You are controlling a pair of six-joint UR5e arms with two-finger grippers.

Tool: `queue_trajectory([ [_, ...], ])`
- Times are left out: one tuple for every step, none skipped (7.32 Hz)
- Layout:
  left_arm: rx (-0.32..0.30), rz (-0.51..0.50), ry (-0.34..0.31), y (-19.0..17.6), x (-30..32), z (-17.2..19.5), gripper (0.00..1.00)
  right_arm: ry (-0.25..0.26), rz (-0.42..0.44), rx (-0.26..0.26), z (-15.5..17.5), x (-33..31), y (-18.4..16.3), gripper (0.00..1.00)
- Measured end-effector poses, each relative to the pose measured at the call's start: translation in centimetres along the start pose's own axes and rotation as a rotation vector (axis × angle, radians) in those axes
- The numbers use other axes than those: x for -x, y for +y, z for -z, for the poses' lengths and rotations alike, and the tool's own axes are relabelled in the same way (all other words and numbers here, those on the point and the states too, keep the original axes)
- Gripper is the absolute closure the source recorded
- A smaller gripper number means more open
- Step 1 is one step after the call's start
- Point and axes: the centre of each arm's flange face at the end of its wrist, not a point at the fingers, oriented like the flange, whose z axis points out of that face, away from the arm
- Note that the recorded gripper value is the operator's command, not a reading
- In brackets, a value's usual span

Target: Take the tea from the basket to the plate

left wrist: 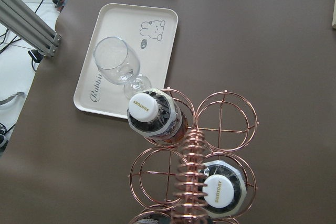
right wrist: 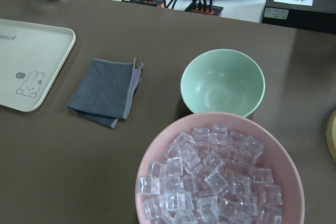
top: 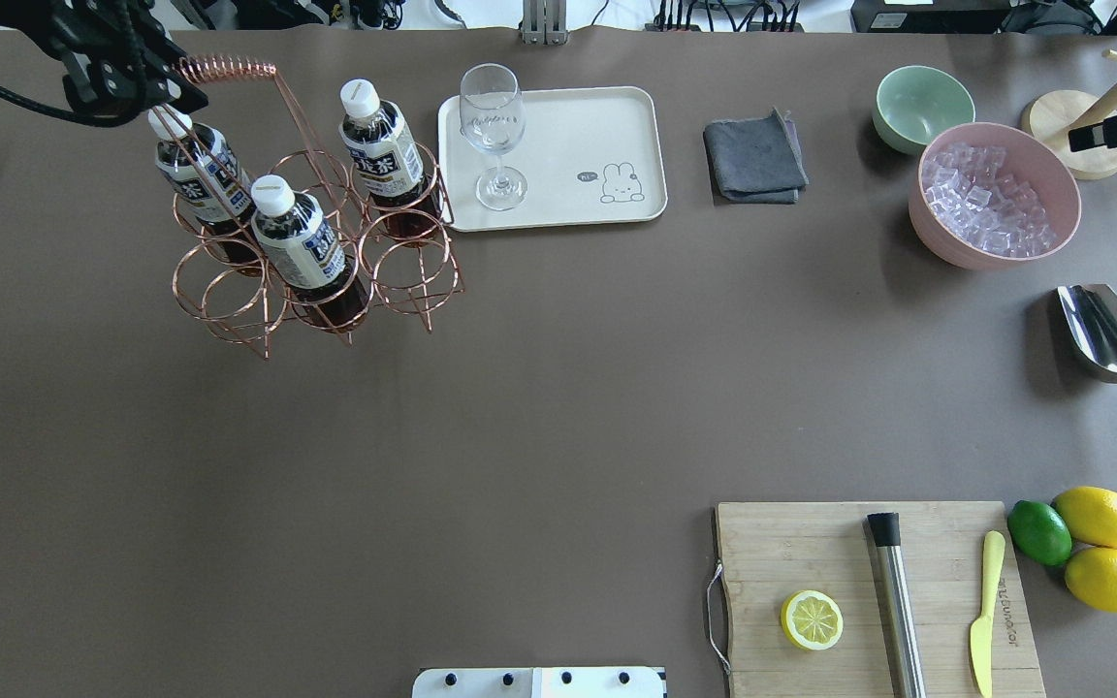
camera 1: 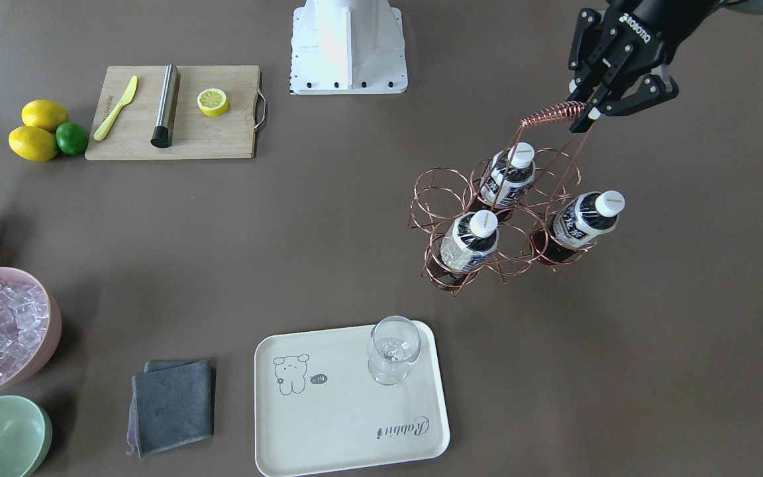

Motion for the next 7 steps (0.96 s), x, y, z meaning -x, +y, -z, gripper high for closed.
queue_trajectory([
  [-0.005, 0.028, 0.014, -1.3, -1.8, -0.8, 1.0, -0.014, 0.004, -0.049, -1.5, 2.0, -0.1, 0.0],
  [-0.012, 0.05, 0.029, -2.7, -3.4, -1.6, 1.0, -0.032, 0.034, -0.096, -3.1, 4.1, 0.1, 0.0],
  [-0.021, 0.055, 0.033, -4.7, -5.2, -2.3, 1.0, -0.047, 0.08, -0.142, -4.9, 6.4, 0.5, 0.0],
  [-0.027, 0.042, 0.029, -6.7, -7.2, -3.2, 1.0, -0.059, 0.124, -0.186, -6.7, 8.7, 0.8, 0.0],
  [-0.03, 0.019, 0.026, -8.4, -9.2, -4.4, 1.0, -0.071, 0.163, -0.232, -8.0, 10.9, 0.6, 0.0],
  [-0.033, 0.002, 0.026, -9.8, -11.4, -5.7, 1.0, -0.082, 0.19, -0.278, -8.7, 12.4, 0.3, 0.0],
  [-0.035, -0.016, 0.026, -10.8, -13.5, -7.1, 1.0, -0.089, 0.21, -0.323, -8.8, 13.2, 0.0, 0.0],
])
